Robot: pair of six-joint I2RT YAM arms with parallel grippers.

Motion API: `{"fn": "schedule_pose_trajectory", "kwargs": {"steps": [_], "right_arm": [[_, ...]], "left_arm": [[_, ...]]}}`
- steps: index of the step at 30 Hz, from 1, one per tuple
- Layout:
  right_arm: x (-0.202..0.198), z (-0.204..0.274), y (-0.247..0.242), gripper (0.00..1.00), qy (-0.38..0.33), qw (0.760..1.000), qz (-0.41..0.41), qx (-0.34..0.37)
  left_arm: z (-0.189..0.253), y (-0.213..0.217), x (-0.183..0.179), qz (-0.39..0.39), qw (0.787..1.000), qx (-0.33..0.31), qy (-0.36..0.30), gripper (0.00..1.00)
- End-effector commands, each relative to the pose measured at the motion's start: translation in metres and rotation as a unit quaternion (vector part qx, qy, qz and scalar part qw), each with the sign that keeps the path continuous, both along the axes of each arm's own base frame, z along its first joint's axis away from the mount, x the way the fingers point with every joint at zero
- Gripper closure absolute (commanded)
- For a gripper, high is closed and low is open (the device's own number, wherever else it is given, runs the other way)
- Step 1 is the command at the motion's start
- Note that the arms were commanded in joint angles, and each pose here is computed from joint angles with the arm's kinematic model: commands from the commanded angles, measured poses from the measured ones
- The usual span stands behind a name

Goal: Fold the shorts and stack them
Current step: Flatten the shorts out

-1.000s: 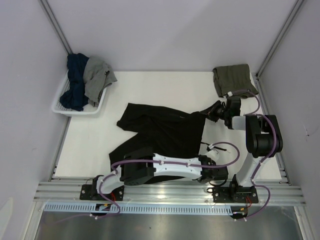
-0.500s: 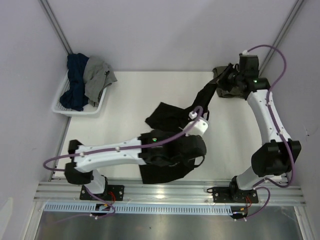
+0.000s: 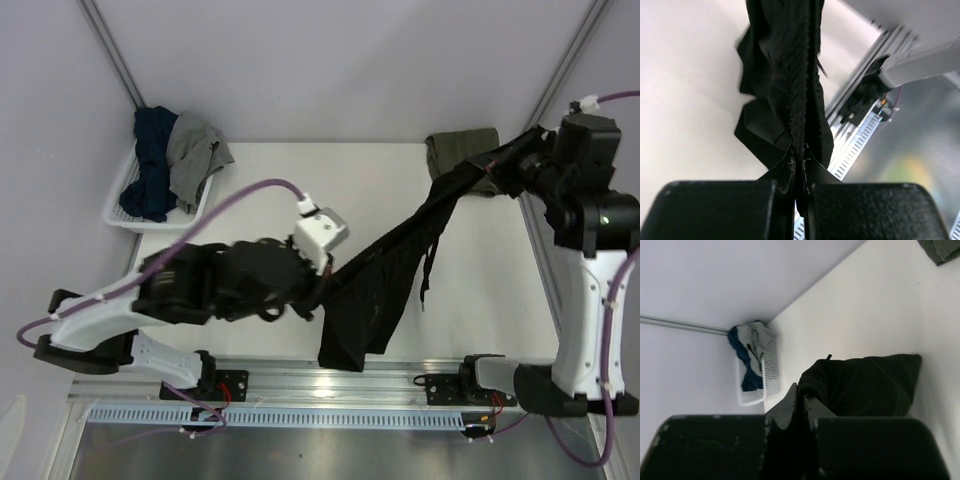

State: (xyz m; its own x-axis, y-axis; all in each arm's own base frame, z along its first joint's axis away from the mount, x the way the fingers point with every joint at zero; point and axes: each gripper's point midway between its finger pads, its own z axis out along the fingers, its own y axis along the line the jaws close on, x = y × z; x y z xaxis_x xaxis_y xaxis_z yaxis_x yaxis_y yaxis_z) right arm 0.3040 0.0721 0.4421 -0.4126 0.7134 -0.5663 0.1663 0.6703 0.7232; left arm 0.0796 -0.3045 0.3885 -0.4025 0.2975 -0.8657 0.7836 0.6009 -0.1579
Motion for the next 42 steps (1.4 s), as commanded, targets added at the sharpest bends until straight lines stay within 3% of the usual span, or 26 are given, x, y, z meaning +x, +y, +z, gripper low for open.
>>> {"fn": "schedule_pose_trajectory", "kwargs": {"steps": [1,10,16,18,25,30,37,42], "right_arm": [[-0.025,0.048,-0.024,1.00,-0.082,0.994,-0.070,0.013],[-0.096,0.103,-0.003,1.00,-0.174,0.980,-0.028,0.096],[-0.132,0.139,0.021,1.00,-0.220,0.962,0.040,0.154],[-0.137,0.146,0.020,1.00,-0.237,0.958,0.040,0.154],[-0.087,0.121,0.030,1.00,-0.219,0.958,0.064,0.171],[-0.040,0.097,0.022,1.00,-0.217,0.962,0.035,0.164],[-0.020,0.094,0.030,1.00,-0.216,0.962,0.037,0.161],[-0.038,0.101,0.030,1.00,-0.227,0.961,0.035,0.157]], "left_arm": [[0.038,0.051,-0.015,-0.053,0.997,-0.056,-0.029,1.00],[0.118,0.144,-0.015,-0.081,0.968,-0.200,-0.126,1.00],[0.159,0.178,-0.014,-0.077,0.955,-0.239,-0.157,1.00],[0.160,0.179,-0.008,-0.062,0.960,-0.222,-0.161,1.00],[0.144,0.171,0.022,0.017,0.970,-0.156,-0.186,1.00],[0.129,0.168,0.039,0.077,0.972,-0.123,-0.183,1.00],[0.119,0.162,0.050,0.111,0.969,-0.101,-0.196,1.00],[0.116,0.137,0.030,0.024,0.972,-0.125,-0.198,1.00]]}}
